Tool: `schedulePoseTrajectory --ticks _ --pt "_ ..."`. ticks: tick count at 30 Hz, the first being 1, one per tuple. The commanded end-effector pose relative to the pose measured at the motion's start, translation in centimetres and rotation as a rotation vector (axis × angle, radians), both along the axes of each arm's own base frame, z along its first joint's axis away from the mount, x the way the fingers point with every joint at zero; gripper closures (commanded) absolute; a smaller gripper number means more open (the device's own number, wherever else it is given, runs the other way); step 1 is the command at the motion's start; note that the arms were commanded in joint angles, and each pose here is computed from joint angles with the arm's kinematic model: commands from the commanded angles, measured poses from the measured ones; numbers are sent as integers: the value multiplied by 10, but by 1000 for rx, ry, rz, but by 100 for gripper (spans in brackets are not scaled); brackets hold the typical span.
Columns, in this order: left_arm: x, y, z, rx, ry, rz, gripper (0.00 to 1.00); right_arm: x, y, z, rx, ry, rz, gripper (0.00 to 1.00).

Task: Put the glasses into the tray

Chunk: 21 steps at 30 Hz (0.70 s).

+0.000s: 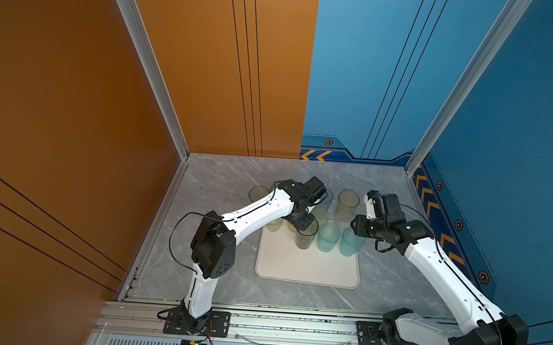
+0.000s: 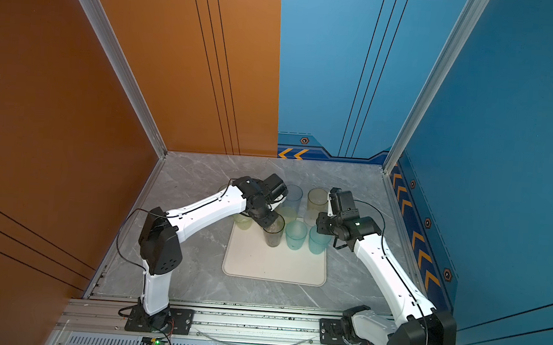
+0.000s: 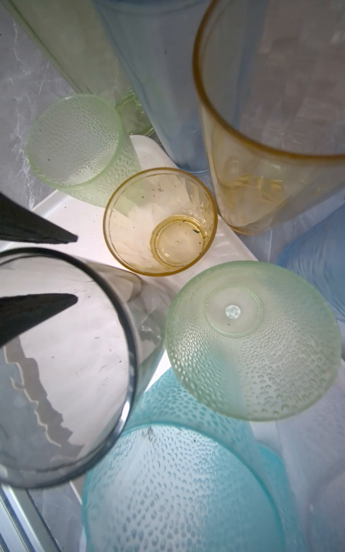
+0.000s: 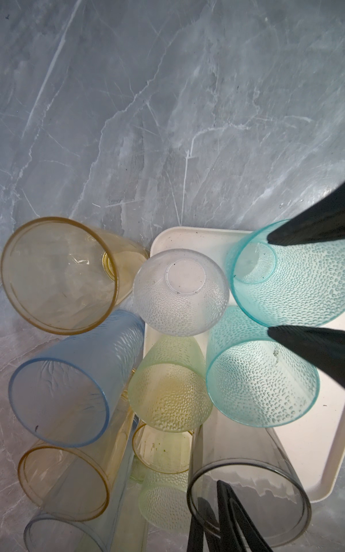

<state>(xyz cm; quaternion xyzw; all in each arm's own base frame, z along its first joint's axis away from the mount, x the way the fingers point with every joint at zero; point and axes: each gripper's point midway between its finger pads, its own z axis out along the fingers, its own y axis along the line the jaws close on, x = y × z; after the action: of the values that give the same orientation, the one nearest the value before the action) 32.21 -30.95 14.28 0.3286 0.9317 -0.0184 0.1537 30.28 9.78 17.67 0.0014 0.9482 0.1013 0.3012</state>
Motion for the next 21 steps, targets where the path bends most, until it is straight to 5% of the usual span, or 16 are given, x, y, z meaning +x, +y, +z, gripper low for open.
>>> schedulePoseTrajectory --ticks 1,16,21 --pt "1 -1 19 -4 -41 -8 69 1 -1 0 2 -3 -2 57" --pt "5 11 68 -108 -163 16 70 1 -3 1 -1 -5 -7 56" --pt "4 22 107 -230 -325 48 73 6 -14 10 -22 -41 -44 57"
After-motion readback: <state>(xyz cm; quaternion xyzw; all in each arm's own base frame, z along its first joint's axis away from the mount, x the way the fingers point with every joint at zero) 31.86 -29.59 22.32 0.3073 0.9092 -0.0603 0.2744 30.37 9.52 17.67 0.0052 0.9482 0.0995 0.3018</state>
